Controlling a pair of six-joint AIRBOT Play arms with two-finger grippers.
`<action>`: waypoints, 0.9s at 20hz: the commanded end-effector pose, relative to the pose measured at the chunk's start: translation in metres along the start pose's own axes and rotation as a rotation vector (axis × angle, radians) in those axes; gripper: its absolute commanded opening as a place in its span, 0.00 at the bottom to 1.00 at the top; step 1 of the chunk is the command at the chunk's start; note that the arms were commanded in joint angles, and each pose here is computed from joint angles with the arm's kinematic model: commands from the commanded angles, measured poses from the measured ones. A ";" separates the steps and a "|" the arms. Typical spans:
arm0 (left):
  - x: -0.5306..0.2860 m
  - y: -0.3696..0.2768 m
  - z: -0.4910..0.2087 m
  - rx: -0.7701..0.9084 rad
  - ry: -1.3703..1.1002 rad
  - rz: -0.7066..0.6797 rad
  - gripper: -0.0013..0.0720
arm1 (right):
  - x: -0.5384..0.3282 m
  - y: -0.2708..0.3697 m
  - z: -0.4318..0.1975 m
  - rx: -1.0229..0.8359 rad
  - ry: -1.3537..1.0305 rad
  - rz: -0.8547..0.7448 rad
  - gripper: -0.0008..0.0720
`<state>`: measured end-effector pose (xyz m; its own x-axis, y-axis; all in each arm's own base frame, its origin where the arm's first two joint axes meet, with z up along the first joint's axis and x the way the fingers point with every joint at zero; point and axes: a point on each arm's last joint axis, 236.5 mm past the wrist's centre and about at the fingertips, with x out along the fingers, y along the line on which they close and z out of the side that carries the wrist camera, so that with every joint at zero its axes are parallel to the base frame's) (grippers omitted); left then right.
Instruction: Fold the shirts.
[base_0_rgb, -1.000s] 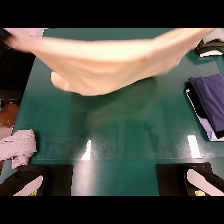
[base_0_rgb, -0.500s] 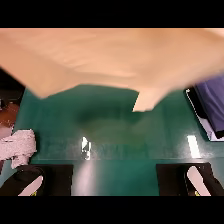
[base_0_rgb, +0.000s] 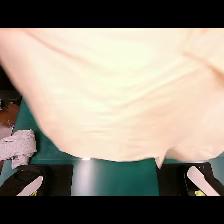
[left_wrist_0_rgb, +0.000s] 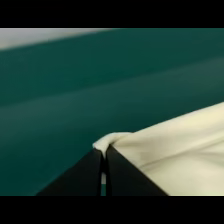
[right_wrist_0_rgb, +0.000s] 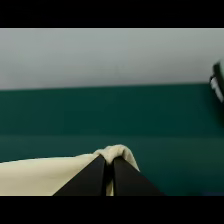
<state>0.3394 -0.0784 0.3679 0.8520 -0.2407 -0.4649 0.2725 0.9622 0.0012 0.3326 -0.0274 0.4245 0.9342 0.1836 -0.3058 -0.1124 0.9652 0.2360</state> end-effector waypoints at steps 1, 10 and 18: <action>0.100 0.004 -0.103 -0.036 0.382 -0.026 0.05 | 0.086 -0.036 -0.104 0.078 0.465 -0.030 0.04; 0.285 0.027 -0.154 -0.019 0.383 -0.008 0.05 | 0.288 -0.075 -0.251 0.157 0.754 -0.037 0.04; 0.337 0.044 -0.098 -0.015 0.053 0.053 0.05 | 0.353 -0.106 -0.217 0.135 0.465 -0.093 0.04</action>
<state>0.5745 -0.1043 0.1205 0.7892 -0.1873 -0.5848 0.2345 0.9721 0.0051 0.5756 -0.0161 0.0842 0.5992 0.2296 -0.7670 0.0409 0.9480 0.3158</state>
